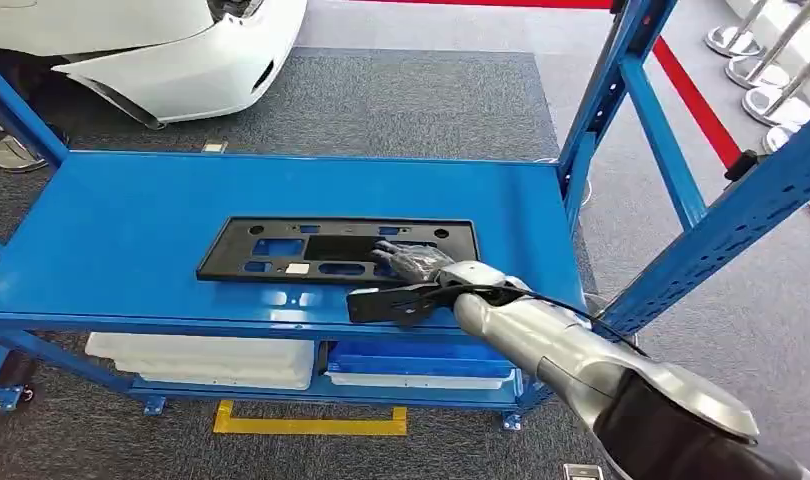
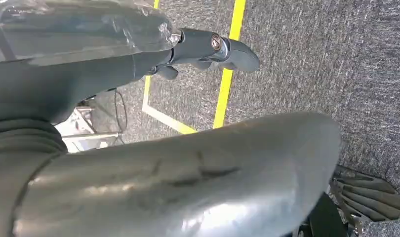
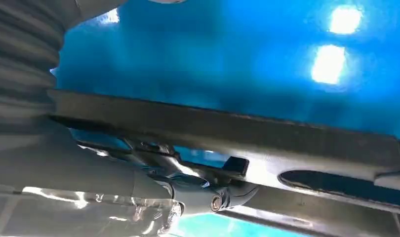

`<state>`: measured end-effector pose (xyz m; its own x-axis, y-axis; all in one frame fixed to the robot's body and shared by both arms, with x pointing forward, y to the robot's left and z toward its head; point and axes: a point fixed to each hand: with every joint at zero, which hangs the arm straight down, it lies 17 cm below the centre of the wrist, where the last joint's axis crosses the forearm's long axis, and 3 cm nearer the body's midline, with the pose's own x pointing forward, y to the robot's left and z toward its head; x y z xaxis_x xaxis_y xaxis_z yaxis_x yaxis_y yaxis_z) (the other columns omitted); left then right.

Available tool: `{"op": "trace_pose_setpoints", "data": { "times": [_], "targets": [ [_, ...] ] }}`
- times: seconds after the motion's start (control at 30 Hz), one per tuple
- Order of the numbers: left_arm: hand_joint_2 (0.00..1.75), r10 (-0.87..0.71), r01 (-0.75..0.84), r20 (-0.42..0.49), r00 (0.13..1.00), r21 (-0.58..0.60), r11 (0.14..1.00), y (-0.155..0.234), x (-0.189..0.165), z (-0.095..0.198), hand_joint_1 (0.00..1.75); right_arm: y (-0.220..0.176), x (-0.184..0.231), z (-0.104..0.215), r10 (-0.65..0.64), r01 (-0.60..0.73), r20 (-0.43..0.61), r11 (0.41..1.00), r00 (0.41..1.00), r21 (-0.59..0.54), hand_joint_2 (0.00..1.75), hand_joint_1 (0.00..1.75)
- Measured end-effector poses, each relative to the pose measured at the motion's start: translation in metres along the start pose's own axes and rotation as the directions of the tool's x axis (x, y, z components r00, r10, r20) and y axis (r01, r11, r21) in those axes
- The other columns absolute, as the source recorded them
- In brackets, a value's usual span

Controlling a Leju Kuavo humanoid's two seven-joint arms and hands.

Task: Take the parts from the cabinet and place them on the table.

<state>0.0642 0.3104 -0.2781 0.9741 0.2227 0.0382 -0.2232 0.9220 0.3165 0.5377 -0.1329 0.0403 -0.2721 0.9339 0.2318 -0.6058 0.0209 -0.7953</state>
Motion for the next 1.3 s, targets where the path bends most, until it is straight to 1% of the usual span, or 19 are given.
{"op": "trace_pose_setpoints", "data": {
  "times": [0.03,0.17,0.33,0.47,0.57,0.77,0.83,1.13,1.2,1.23,1.27,1.3],
  "targets": [
    [0.0,0.002,-0.002,0.001,1.0,0.002,1.0,0.0,0.0,0.0,0.0,0.001,-0.003,0.0,0.017,-0.017,-0.014,1.0,1.0,0.003,1.75,1.75],
    [0.0,0.01,-0.01,0.003,1.0,0.009,1.0,0.0,0.001,0.0,0.0,0.009,-0.022,0.001,0.116,-0.114,-0.068,0.993,0.991,0.028,1.75,1.75],
    [0.0,0.019,-0.019,0.003,1.0,0.013,1.0,0.001,0.001,0.0,0.0,0.01,-0.046,0.004,0.164,-0.163,-0.117,0.986,0.979,0.023,1.75,1.75],
    [0.0,0.024,-0.025,0.011,1.0,0.022,0.999,0.003,0.002,0.0,0.0,-0.001,-0.055,0.004,0.196,-0.202,-0.139,0.979,0.971,-0.031,1.75,1.75],
    [0.0,0.032,-0.032,0.018,0.999,0.024,0.999,0.003,0.004,0.0,0.0,-0.014,-0.053,0.002,0.215,-0.23,-0.136,0.967,0.967,-0.11,1.75,1.75],
    [0.0,0.024,-0.024,0.025,0.999,0.022,0.999,0.003,0.005,0.0,0.0,-0.033,-0.054,0.004,0.251,-0.281,-0.158,0.936,0.955,-0.212,1.75,1.75],
    [0.0,0.023,-0.023,0.025,0.999,0.019,1.0,0.002,0.004,0.0,0.0,-0.038,-0.055,0.005,0.258,-0.292,-0.164,0.929,0.952,-0.228,1.75,1.75],
    [0.0,0.022,-0.022,0.026,0.999,0.019,1.0,0.002,0.005,0.0,0.0,-0.041,-0.06,0.008,0.259,-0.295,-0.17,0.925,0.951,-0.241,1.75,1.75],
    [0.0,0.021,-0.021,0.029,0.999,0.02,1.0,0.002,0.005,0.0,0.0,-0.046,-0.058,0.01,0.262,-0.301,-0.169,0.915,0.95,-0.271,1.75,1.75],
    [0.0,0.021,-0.022,0.033,0.999,0.019,1.0,0.002,0.006,0.0,0.0,-0.049,-0.058,0.011,0.25,-0.289,-0.164,0.912,0.954,-0.291,1.75,1.75],
    [0.0,0.022,-0.022,0.039,0.999,0.019,1.0,0.002,0.007,0.0,0.0,-0.054,-0.051,0.012,0.215,-0.248,-0.136,0.911,0.967,-0.329,1.75,1.75],
    [0.0,0.023,-0.024,0.047,0.999,0.02,1.0,0.002,0.008,0.0,0.0,-0.056,-0.042,0.014,0.15,-0.171,-0.085,0.915,0.985,-0.365,1.75,1.75]
  ]
}}
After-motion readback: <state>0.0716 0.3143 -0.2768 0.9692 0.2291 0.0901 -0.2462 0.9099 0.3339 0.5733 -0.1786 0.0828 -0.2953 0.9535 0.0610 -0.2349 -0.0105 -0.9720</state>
